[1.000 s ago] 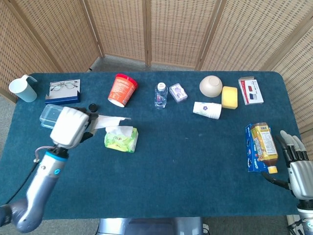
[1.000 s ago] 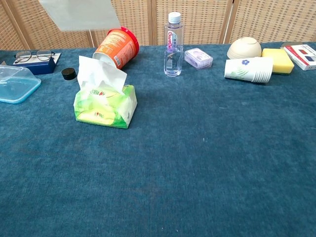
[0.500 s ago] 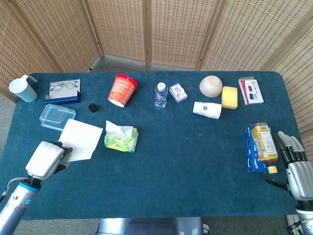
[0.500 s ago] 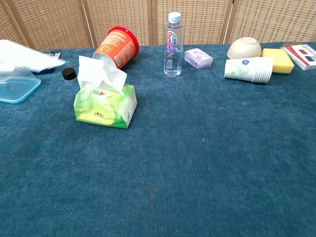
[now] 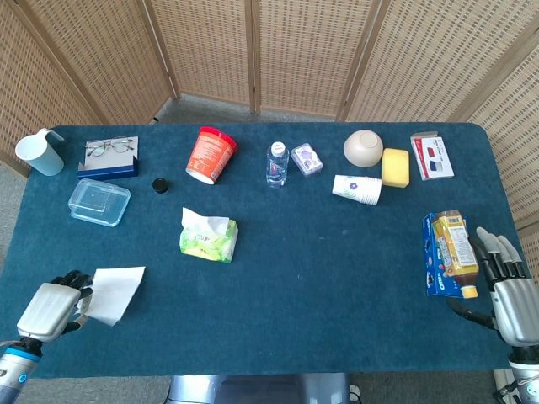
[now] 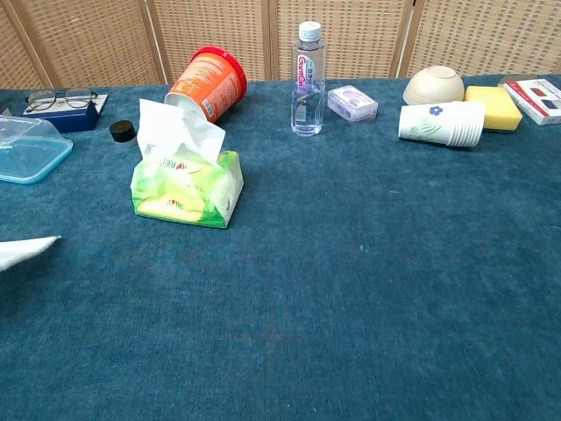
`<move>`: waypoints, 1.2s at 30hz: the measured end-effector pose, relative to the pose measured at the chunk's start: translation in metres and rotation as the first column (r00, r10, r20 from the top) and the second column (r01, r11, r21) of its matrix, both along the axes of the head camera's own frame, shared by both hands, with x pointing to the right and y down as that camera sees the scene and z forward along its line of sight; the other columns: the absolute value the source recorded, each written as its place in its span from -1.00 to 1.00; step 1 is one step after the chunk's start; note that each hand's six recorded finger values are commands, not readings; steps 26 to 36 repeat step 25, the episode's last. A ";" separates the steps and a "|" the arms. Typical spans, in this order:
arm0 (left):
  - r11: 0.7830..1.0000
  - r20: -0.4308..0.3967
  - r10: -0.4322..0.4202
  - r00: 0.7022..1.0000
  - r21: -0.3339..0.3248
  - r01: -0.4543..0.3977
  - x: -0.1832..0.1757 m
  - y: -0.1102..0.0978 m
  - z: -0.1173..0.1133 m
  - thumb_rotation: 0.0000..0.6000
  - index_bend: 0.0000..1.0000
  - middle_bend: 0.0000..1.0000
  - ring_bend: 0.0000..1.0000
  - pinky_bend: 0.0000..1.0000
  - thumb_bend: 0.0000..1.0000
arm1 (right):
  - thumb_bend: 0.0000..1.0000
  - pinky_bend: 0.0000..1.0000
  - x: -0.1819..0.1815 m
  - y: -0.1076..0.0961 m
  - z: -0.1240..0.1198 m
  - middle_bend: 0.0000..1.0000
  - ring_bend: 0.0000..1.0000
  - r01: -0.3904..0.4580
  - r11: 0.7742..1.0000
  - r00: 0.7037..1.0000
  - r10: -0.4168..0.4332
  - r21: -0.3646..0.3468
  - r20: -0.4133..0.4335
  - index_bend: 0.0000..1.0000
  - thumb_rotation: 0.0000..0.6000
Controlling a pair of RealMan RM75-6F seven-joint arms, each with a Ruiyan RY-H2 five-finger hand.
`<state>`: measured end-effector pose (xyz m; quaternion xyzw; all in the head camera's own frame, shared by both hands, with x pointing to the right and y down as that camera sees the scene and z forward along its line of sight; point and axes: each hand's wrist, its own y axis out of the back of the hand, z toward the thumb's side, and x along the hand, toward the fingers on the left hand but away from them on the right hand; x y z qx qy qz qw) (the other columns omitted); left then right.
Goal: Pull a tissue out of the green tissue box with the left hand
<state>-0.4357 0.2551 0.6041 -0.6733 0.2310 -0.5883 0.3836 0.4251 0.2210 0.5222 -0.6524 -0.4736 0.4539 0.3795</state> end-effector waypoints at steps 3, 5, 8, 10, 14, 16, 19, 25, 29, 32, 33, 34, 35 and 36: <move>0.999 -0.020 -0.030 0.999 0.026 0.031 0.002 -0.001 -0.009 1.00 -1.00 -1.00 -1.00 -0.93 -0.69 | -1.00 -1.00 0.000 0.000 0.000 -1.00 -1.00 0.000 1.000 1.000 0.000 -0.003 -0.002 -1.00 1.00; 0.998 -0.049 -0.047 0.998 0.044 0.049 0.005 -0.003 -0.017 1.00 -1.00 -1.00 -1.00 -0.93 -0.69 | -1.00 -1.00 0.000 0.000 0.000 -1.00 -1.00 0.001 1.000 1.000 -0.001 -0.004 -0.003 -1.00 1.00; 0.996 -0.098 -0.053 0.994 0.063 0.059 0.012 -0.004 -0.031 1.00 -1.00 -1.00 -1.00 -0.93 -0.69 | -1.00 -1.00 -0.001 0.000 0.000 -1.00 -1.00 0.004 1.000 1.000 -0.004 -0.005 -0.007 -1.00 1.00; 0.993 -0.139 -0.064 0.988 0.087 0.077 0.015 -0.006 -0.043 1.00 -1.00 -1.00 -1.00 -0.93 -0.69 | -1.00 -1.00 -0.002 0.001 0.000 -1.00 -1.00 0.007 1.000 1.000 -0.007 -0.005 -0.008 -1.00 1.00; 0.983 -0.214 -0.094 0.972 0.132 0.124 0.017 -0.009 -0.065 1.00 -1.00 -1.00 -1.00 -0.95 -0.68 | -1.00 -1.00 -0.003 0.001 0.000 -1.00 -1.00 0.009 1.000 1.000 -0.009 -0.001 -0.013 -1.00 1.00; 0.979 -0.231 -0.103 0.967 0.149 0.140 0.015 -0.011 -0.072 1.00 -1.00 -1.00 -1.00 -0.95 -0.68 | -1.00 -1.00 -0.003 0.001 0.000 -1.00 -1.00 0.011 1.000 1.000 -0.011 0.000 -0.016 -1.00 1.00; 0.976 -0.235 -0.103 0.967 0.161 0.143 0.011 -0.013 -0.076 1.00 -1.00 -1.00 -1.00 -0.95 -0.68 | -1.00 -1.00 -0.003 0.001 0.001 -1.00 -1.00 0.013 1.000 1.000 -0.013 0.000 -0.021 -1.00 1.00; 0.972 -0.241 -0.095 0.966 0.186 0.142 0.007 -0.015 -0.081 1.00 -1.00 -1.00 -1.00 -0.95 -0.67 | -1.00 -1.00 -0.005 0.001 0.002 -1.00 -1.00 0.017 1.000 1.000 -0.017 0.001 -0.024 -1.00 1.00; 0.972 -0.241 -0.095 0.966 0.186 0.142 0.007 -0.015 -0.081 1.00 -1.00 -1.00 -1.00 -0.95 -0.67 | -1.00 -1.00 -0.005 0.001 0.002 -1.00 -1.00 0.017 1.000 1.000 -0.017 0.001 -0.024 -1.00 1.00; 0.972 -0.241 -0.095 0.966 0.186 0.142 0.007 -0.015 -0.081 1.00 -1.00 -1.00 -1.00 -0.95 -0.67 | -1.00 -1.00 -0.005 0.001 0.002 -1.00 -1.00 0.017 1.000 1.000 -0.017 0.001 -0.024 -1.00 1.00; 0.972 -0.241 -0.095 0.966 0.186 0.142 0.007 -0.015 -0.081 1.00 -1.00 -1.00 -1.00 -0.95 -0.67 | -1.00 -1.00 -0.005 0.001 0.002 -1.00 -1.00 0.017 1.000 1.000 -0.017 0.001 -0.024 -1.00 1.00; 0.972 -0.241 -0.095 0.966 0.186 0.142 0.007 -0.015 -0.081 1.00 -1.00 -1.00 -1.00 -0.95 -0.67 | -1.00 -1.00 -0.005 0.001 0.002 -1.00 -1.00 0.017 1.000 1.000 -0.017 0.001 -0.024 -1.00 1.00; 0.972 -0.241 -0.095 0.966 0.186 0.142 0.007 -0.015 -0.081 1.00 -1.00 -1.00 -1.00 -0.95 -0.67 | -1.00 -1.00 -0.005 0.001 0.002 -1.00 -1.00 0.017 1.000 1.000 -0.017 0.001 -0.024 -1.00 1.00; 0.972 -0.241 -0.095 0.966 0.186 0.142 0.007 -0.015 -0.081 1.00 -1.00 -1.00 -1.00 -0.95 -0.67 | -1.00 -1.00 -0.005 0.001 0.002 -1.00 -1.00 0.017 1.000 1.000 -0.017 0.001 -0.024 -1.00 1.00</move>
